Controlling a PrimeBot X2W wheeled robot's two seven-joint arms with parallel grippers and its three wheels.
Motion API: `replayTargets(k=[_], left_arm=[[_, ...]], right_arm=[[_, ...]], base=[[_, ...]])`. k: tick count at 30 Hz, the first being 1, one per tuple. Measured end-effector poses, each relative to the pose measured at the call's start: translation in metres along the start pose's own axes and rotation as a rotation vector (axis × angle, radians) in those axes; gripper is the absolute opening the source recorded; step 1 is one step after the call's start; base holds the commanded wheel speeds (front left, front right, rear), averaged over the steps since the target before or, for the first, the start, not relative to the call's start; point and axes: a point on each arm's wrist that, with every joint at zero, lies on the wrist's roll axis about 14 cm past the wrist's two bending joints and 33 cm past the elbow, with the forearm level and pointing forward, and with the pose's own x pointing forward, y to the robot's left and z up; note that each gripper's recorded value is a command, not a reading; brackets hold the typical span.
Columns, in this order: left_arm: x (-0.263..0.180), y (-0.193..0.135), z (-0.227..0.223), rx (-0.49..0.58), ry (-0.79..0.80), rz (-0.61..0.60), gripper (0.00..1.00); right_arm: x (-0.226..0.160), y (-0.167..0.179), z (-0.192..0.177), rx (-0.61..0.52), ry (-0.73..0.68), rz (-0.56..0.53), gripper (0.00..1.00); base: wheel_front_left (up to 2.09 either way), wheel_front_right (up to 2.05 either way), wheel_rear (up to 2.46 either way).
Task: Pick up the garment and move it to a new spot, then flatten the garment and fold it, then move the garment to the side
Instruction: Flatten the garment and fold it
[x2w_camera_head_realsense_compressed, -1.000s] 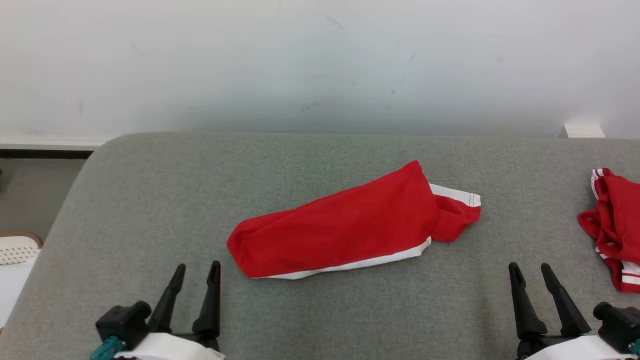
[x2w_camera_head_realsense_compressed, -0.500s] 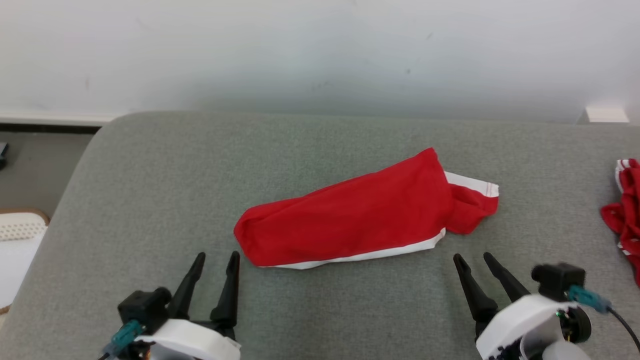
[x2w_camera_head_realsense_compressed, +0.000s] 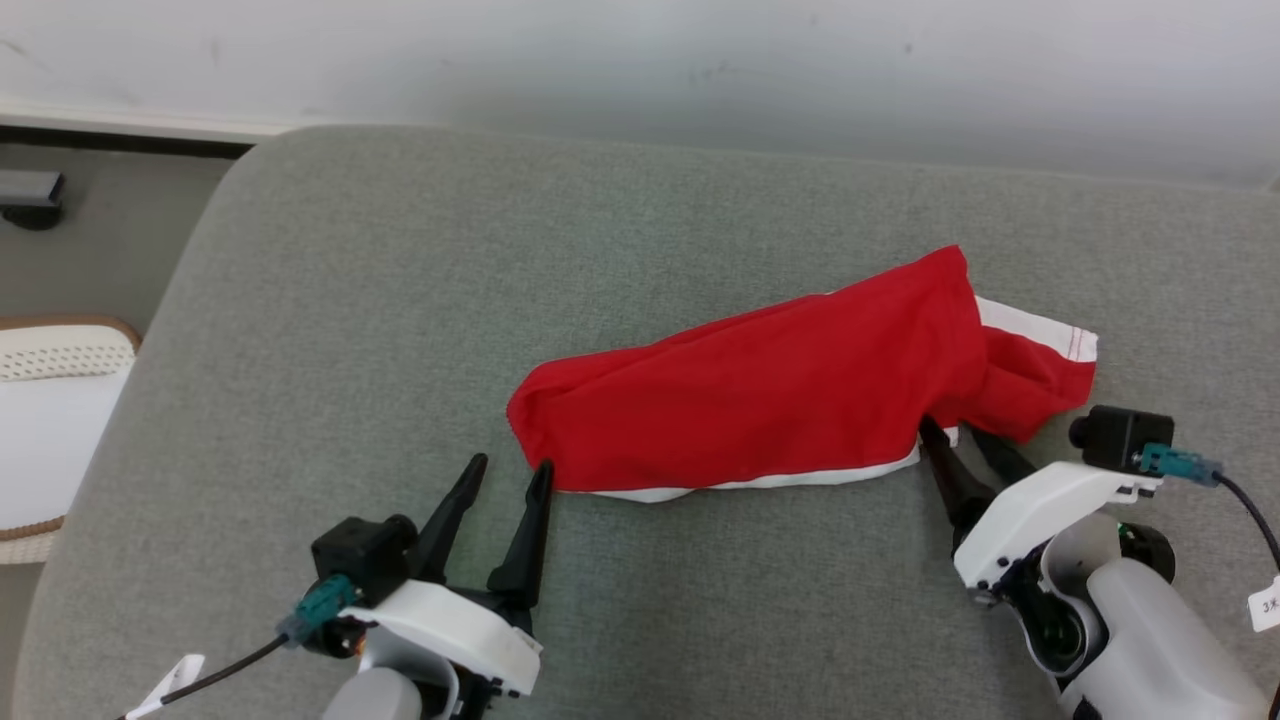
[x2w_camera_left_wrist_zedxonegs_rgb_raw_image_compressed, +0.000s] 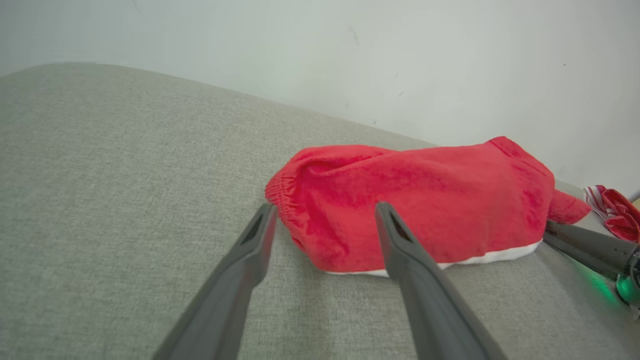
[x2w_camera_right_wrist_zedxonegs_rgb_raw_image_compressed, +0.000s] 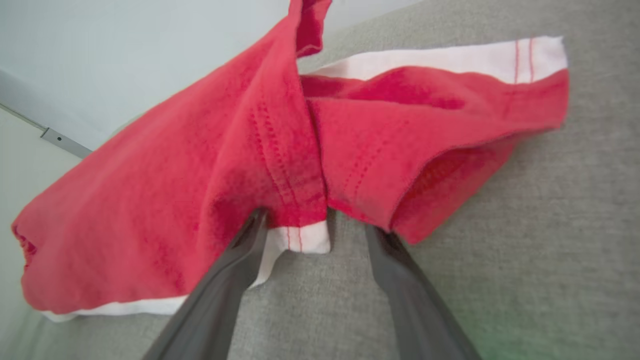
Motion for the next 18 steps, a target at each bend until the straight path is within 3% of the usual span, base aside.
replayTargets(k=[7,8,9,10,11,12,13,18], left_arm=[[-0.001,-0.009,-0.015,-0.027,0.050,-0.032,1.00],[-0.001,-0.011,-0.016,-0.024,0.057,-0.042,1.00],[0.000,-0.014,-0.017,-0.026,0.064,-0.054,1.00],[0.001,-0.016,-0.018,-0.033,0.067,-0.062,1.00],[0.002,-0.018,-0.019,-0.037,0.073,-0.069,1.00],[0.002,-0.016,-0.023,-0.038,0.093,-0.069,1.00],[0.002,-0.012,-0.027,-0.029,0.117,-0.061,1.00],[0.007,0.011,-0.041,-0.025,0.196,0.002,1.00]], right_arm=[[0.012,0.003,-0.005,0.037,0.038,0.002,0.98],[0.012,0.003,-0.005,0.037,0.037,0.002,0.82],[0.012,0.004,-0.005,0.034,0.037,0.004,0.75],[0.012,0.006,-0.005,0.032,0.039,0.008,0.75],[0.011,0.007,-0.005,0.034,0.040,0.013,0.48],[0.011,0.009,-0.006,0.035,0.042,0.018,0.44],[0.010,0.011,-0.007,0.035,0.043,0.021,0.32],[0.006,0.013,-0.010,0.033,0.049,0.032,0.30]], base=[[0.00,0.00,0.00],[0.00,0.00,0.00],[0.00,0.00,0.00],[0.00,0.00,0.00],[0.00,0.00,0.00],[0.00,0.00,0.00],[0.00,0.00,0.00],[0.00,0.00,0.00]])
